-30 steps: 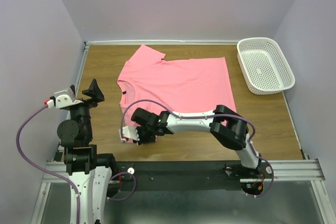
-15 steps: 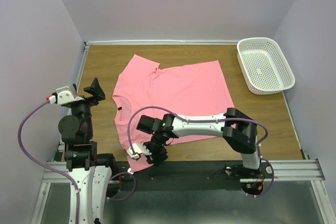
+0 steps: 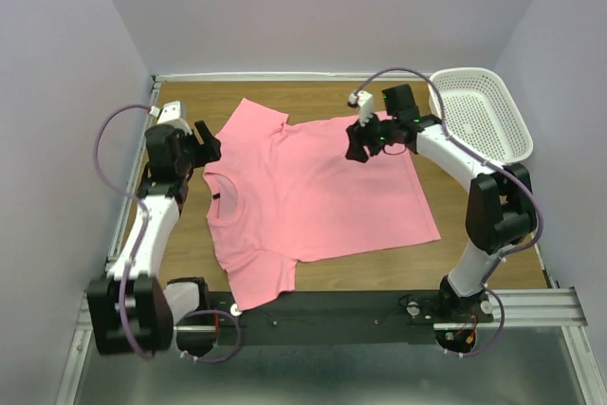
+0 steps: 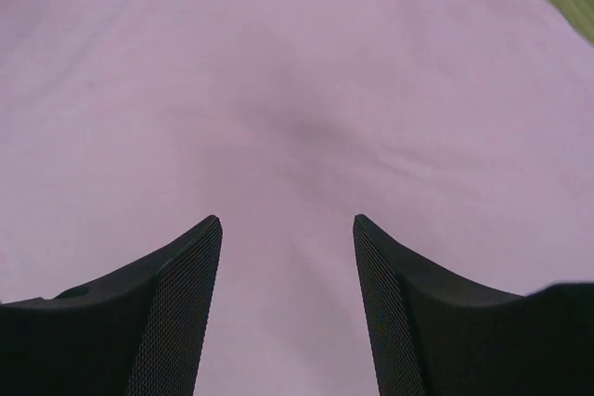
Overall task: Fold and stack the t-shirts
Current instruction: Flatten the tshirt out
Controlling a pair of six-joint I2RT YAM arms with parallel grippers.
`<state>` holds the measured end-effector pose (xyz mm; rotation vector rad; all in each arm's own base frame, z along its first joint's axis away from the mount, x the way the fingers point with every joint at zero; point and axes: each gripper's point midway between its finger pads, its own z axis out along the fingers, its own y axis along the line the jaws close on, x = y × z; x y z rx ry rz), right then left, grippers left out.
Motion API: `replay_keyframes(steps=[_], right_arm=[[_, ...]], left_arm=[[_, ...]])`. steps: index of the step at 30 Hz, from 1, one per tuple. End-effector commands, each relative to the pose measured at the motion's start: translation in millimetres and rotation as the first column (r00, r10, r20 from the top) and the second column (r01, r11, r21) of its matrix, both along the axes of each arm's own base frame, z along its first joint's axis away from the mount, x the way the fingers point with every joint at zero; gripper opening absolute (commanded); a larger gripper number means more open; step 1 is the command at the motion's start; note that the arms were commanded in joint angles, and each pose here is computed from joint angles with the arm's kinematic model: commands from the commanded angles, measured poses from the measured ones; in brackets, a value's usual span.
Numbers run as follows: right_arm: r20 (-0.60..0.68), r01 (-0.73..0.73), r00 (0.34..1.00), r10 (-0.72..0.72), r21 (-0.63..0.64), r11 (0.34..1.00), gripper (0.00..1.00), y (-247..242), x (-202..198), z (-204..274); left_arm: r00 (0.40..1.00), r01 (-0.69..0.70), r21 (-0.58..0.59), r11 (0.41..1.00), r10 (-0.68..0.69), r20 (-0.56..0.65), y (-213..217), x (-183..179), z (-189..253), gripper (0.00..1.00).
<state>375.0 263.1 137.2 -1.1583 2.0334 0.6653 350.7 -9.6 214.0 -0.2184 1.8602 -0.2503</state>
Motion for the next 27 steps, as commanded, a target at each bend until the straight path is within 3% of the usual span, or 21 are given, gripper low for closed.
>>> replay_keyframes(steps=[1, 8, 11, 22, 27], right_arm=[[-0.108, 0.252, 0.962, -0.252, -0.013, 0.968, 0.65, -61, 11, -18], [-0.146, 0.327, 0.937, -0.319, 0.036, 0.944, 0.63, -102, 24, -15], [-0.147, 0.333, 0.934, -0.325, 0.033, 0.942, 0.63, -106, 25, -17], [-0.195, 0.335, 0.925, -0.325, 0.021, 0.942, 0.62, -112, 25, -36], [-0.187, 0.356, 0.919, -0.349, 0.005, 0.935, 0.61, -117, 28, -38]], left_arm=[[0.978, 0.109, -0.154, 0.982, -0.134, -0.162, -26, 30, -42, 0.77], [0.915, 0.082, -0.109, 0.991, -0.118, -0.385, -10, 121, -115, 0.69], [0.889, 0.106, -0.122, 0.987, -0.149, -0.434, -13, 136, -133, 0.61], [0.860, 0.138, -0.158, 0.978, -0.197, -0.470, -21, 152, -162, 0.48], [0.788, 0.093, -0.185, 0.978, -0.186, -0.588, -18, 133, -204, 0.41]])
